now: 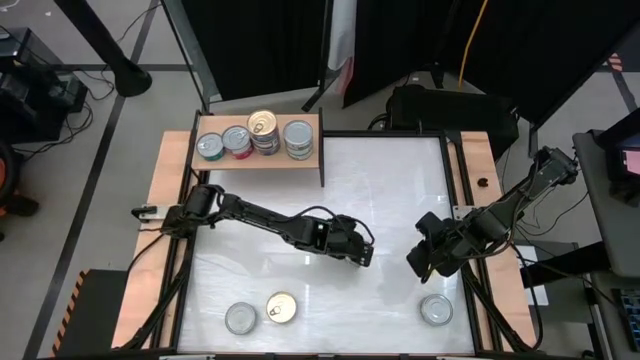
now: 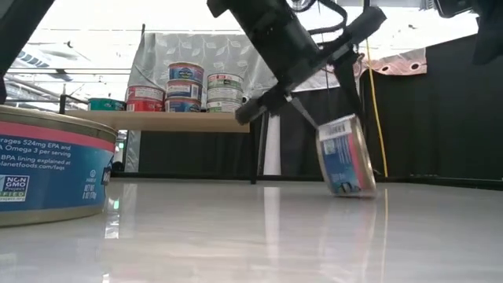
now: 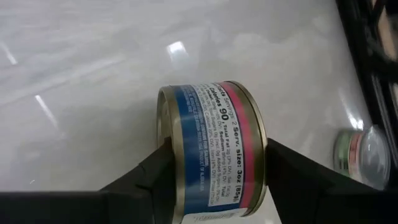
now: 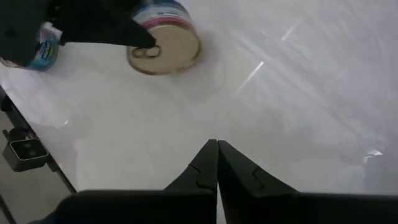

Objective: Stack canned seafood by type on shelf
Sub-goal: Stack the blue pink tuna can on top of the blue pink tuna cans on the shelf

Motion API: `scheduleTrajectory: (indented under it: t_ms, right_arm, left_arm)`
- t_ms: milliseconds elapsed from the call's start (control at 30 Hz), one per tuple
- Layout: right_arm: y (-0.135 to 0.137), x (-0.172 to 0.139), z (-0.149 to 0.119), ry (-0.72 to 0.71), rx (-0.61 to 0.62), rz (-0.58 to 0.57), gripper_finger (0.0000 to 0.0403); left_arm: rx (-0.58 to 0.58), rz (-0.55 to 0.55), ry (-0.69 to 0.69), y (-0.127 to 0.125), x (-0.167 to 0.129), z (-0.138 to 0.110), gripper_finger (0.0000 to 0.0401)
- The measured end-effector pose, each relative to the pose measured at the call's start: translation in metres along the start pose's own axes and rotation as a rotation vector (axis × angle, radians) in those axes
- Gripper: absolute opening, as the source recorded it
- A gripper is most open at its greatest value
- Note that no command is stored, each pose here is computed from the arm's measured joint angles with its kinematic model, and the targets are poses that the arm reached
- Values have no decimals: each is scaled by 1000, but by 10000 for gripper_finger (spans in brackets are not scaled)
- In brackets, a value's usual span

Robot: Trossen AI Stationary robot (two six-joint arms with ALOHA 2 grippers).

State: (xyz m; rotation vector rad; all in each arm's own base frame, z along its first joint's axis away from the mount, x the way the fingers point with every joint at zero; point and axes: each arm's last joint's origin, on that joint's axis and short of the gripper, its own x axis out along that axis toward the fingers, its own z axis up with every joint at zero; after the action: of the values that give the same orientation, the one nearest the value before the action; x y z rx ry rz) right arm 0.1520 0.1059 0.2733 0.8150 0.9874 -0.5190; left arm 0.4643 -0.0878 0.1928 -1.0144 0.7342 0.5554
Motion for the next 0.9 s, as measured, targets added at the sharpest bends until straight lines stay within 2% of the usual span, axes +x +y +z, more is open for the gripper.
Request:
scheduleTrajectory:
  t_ms: [133,233,333,467,600,767,900]
  right_arm:
    - [-1,0,0,-5,-2,-6,0]
    - [-1,0,1,-36,0,-7,0]
    - [-1,0,2,-70,2,-8,0]
    - [0,0,3,-119,7,-1,0]
    - [2,0,5,-161,17,15,0]
    - [4,-1,6,-194,44,37,0]
    - [6,-1,7,-215,62,58,0]
  left_arm:
    - [54,-61,16,-13,-35,14,198]
    - [60,-162,-33,-26,-90,35,198]
    - [83,-225,-128,-25,-153,65,198]
    - [76,-215,-325,0,-237,109,198]
    - [11,-148,-531,41,-308,144,198]
    - [-92,-75,-700,89,-367,168,198]
    - [-107,-41,-725,118,-391,179,198]
